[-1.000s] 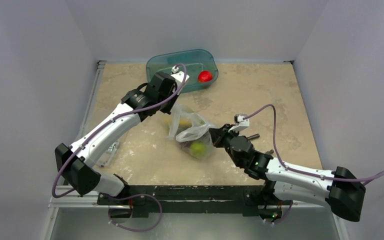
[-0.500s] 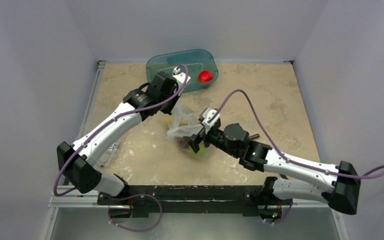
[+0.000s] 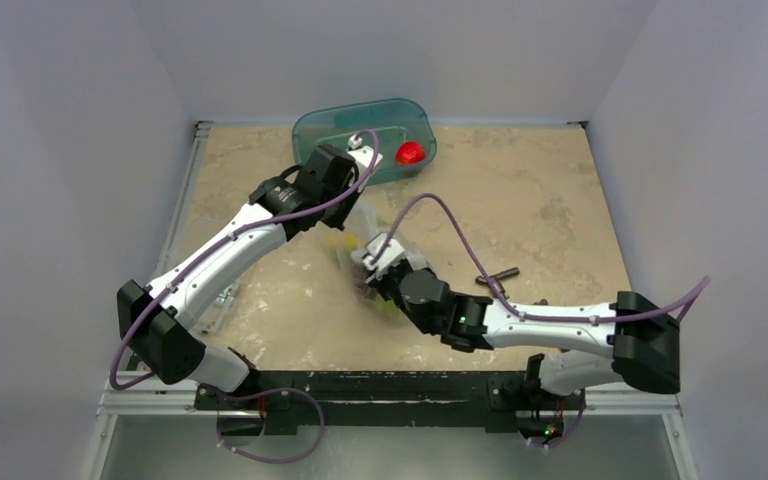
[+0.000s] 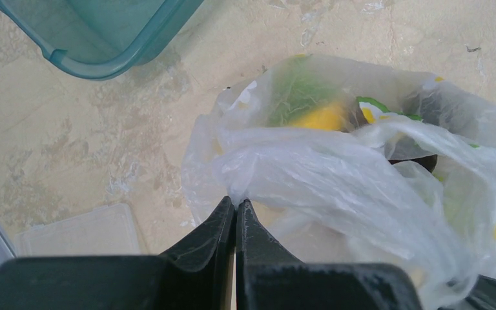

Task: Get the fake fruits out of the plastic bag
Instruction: Untie the plastic bag at the center of the board.

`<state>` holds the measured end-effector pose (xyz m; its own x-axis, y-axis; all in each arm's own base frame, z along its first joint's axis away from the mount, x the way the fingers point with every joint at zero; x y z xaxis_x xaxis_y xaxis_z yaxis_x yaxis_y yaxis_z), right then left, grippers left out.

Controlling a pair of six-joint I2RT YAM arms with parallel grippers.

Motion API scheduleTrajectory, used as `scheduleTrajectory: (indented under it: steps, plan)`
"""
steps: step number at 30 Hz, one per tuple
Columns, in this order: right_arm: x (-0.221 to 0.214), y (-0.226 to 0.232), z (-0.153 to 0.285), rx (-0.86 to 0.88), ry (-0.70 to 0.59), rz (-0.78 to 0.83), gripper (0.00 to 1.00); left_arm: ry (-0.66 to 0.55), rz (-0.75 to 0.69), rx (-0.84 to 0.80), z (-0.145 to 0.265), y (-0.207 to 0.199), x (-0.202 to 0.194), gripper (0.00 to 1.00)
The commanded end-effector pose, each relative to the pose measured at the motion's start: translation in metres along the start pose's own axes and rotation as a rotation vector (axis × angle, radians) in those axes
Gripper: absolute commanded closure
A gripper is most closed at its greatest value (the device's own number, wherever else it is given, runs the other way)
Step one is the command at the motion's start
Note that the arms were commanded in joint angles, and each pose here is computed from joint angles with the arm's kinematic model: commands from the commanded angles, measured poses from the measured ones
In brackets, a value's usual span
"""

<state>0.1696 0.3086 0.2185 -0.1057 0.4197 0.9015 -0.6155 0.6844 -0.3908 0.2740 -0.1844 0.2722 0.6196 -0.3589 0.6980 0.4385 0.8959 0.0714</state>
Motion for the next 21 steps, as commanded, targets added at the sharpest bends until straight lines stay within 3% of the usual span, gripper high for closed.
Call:
scheduleTrajectory:
  steps: [1,3,6,10,13,17,21]
  plan:
    - [0.010,-0.028,0.028,-0.163,-0.182,-0.367,0.99,-0.074,0.004,0.046,0.012,0.008,0.015,1.00]
    - [0.001,-0.028,0.041,-0.139,-0.216,-0.460,1.00,-0.082,0.007,0.058,0.013,0.009,0.016,1.00]
    - [-0.001,-0.022,0.050,-0.035,-0.241,-0.438,1.00,-0.092,0.002,-0.003,0.018,0.004,0.017,1.00]
    - [-0.001,-0.024,0.049,-0.043,-0.200,-0.422,1.00,-0.132,-0.034,-0.153,0.032,-0.010,0.016,0.56]
    - [-0.002,-0.028,0.051,-0.077,-0.193,-0.442,1.00,-0.198,-0.073,-0.194,0.045,-0.013,0.017,0.40]
    - [0.002,-0.030,0.054,-0.064,-0.218,-0.464,1.00,-0.352,-0.138,-0.271,0.061,-0.019,0.019,0.33]
    - [0.001,-0.033,0.054,-0.081,-0.210,-0.476,1.00,-0.488,-0.371,-0.477,0.067,-0.036,-0.001,0.40]
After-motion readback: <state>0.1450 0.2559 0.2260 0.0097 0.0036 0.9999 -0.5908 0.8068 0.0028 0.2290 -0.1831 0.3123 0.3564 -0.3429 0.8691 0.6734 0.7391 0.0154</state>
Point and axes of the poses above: each gripper's point midway between its finger pads, its own z axis back along the fingers, its own y axis along the line the jaws close on, x = y × z, the point moved 7 cm from there along z, back along the fingers, and after that the axes turned 9 degrees about z, right-handed, at the moved point
